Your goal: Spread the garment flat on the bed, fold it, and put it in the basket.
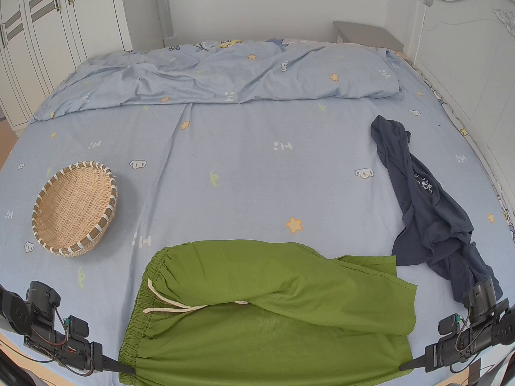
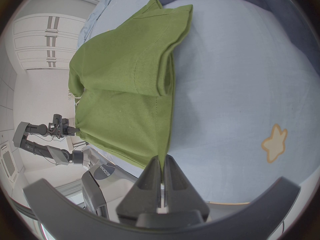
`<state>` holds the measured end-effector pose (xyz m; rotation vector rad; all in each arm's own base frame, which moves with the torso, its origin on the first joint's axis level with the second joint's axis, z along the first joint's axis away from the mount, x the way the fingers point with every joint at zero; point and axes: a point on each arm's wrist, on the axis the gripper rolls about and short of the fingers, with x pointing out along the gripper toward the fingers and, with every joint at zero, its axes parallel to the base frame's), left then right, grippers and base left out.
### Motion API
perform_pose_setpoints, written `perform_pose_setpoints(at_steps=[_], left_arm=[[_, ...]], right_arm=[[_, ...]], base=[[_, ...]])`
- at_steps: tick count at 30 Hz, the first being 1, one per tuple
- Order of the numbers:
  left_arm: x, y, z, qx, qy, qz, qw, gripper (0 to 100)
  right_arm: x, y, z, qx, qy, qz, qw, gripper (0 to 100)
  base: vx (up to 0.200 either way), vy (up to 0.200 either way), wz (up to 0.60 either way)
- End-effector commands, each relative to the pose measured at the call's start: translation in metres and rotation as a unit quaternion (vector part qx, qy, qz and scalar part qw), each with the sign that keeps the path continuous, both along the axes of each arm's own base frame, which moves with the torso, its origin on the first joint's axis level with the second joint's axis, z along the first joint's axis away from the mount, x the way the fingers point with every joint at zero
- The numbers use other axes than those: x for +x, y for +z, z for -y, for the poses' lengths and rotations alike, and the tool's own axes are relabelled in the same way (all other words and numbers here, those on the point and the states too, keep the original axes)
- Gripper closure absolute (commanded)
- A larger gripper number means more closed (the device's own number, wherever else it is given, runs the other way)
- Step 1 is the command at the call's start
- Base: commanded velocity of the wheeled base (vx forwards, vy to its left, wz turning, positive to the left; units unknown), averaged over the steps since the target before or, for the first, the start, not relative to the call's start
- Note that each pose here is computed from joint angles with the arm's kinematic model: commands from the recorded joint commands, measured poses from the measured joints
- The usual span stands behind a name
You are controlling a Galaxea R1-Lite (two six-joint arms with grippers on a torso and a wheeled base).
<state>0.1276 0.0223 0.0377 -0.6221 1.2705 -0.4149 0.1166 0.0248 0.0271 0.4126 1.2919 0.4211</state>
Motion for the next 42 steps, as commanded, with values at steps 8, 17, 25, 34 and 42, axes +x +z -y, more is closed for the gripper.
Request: perform_pose_setpoints(at_steps=[8, 17, 25, 34, 42], left_arm=[[-0.002, -0.004, 0.002, -0.002, -0.007, -0.015, 0.9999, 100], [-0.003, -0.006, 0.003, -0.003, -0.01, -0.021, 0.9997, 0], [-0.005, -0.001, 0.003, -0.001, -0.008, -0.005, 1.0, 0], [-0.019, 0.071, 0.005, 0.003, 0.056, 0.131, 0.9898, 0], [0.05, 0.151, 0.014, -0.064, 0.062, 0.183, 0.9792, 0]], right_arm=[[-0.003, -0.005, 0.001, -0.007, 0.01, -0.012, 0.9998, 100], [-0.002, -0.006, 0.0, -0.007, 0.01, -0.012, 0.9999, 0], [-0.001, -0.004, 0.002, 0.0, 0.003, -0.001, 1.0, 0], [-0.006, 0.027, 0.012, 0.029, -0.038, 0.129, 0.9906, 0], [0.002, 0.087, 0.02, 0.024, -0.066, 0.323, 0.9437, 0]], base=[[0.0, 0.0, 0.0], [0.0, 0.0, 0.0], [0.0, 0.0, 0.0], [0.0, 0.0, 0.0], [0.0, 0.0, 0.0]])
